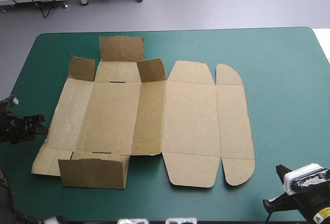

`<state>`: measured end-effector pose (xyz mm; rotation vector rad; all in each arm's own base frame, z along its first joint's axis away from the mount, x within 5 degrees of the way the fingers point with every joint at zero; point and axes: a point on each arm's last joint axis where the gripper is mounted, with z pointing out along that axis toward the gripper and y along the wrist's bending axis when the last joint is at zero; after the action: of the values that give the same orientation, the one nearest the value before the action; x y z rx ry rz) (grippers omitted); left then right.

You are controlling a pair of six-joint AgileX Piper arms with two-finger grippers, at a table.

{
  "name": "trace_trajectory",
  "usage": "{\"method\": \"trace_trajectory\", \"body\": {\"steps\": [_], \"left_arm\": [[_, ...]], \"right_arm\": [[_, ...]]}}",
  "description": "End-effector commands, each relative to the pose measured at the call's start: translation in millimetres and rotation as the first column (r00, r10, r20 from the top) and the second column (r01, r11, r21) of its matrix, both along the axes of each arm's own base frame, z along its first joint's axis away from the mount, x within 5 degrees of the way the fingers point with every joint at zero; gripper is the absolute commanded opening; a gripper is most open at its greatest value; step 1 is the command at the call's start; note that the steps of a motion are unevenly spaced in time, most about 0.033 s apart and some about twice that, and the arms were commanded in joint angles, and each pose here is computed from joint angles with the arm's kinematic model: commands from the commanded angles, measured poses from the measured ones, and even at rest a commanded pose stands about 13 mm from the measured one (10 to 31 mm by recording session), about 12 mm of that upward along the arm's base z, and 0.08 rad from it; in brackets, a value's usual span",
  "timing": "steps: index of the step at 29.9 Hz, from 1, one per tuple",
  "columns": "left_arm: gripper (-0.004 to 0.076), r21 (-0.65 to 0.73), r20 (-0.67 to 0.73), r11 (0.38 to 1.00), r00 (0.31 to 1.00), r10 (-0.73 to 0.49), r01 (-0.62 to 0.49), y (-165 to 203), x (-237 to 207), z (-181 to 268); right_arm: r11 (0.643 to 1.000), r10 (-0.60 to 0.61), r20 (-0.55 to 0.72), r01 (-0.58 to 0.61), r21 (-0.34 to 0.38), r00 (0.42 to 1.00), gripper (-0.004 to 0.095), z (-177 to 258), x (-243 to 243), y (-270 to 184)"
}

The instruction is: Fold the box

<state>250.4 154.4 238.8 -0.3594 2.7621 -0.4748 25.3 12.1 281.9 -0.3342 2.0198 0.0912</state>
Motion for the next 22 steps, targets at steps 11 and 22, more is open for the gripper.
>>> {"method": "trace_trajectory", "body": {"steps": [11,22], "left_arm": [[0.0370,-0.182,0.034,0.980,0.997,-0.073,0.078,6.0,28.0,7.8],[0.0370,-0.173,-0.074,0.982,0.994,-0.084,0.070,11.4,25.9,-8.8]], "right_arm": [[1.000,-0.014,0.078,0.014,0.011,0.997,-0.0017,12.2,2.7,-0.4],[1.000,-0.017,0.078,0.016,0.013,0.997,-0.0017,12.2,2.7,-0.6]]}}
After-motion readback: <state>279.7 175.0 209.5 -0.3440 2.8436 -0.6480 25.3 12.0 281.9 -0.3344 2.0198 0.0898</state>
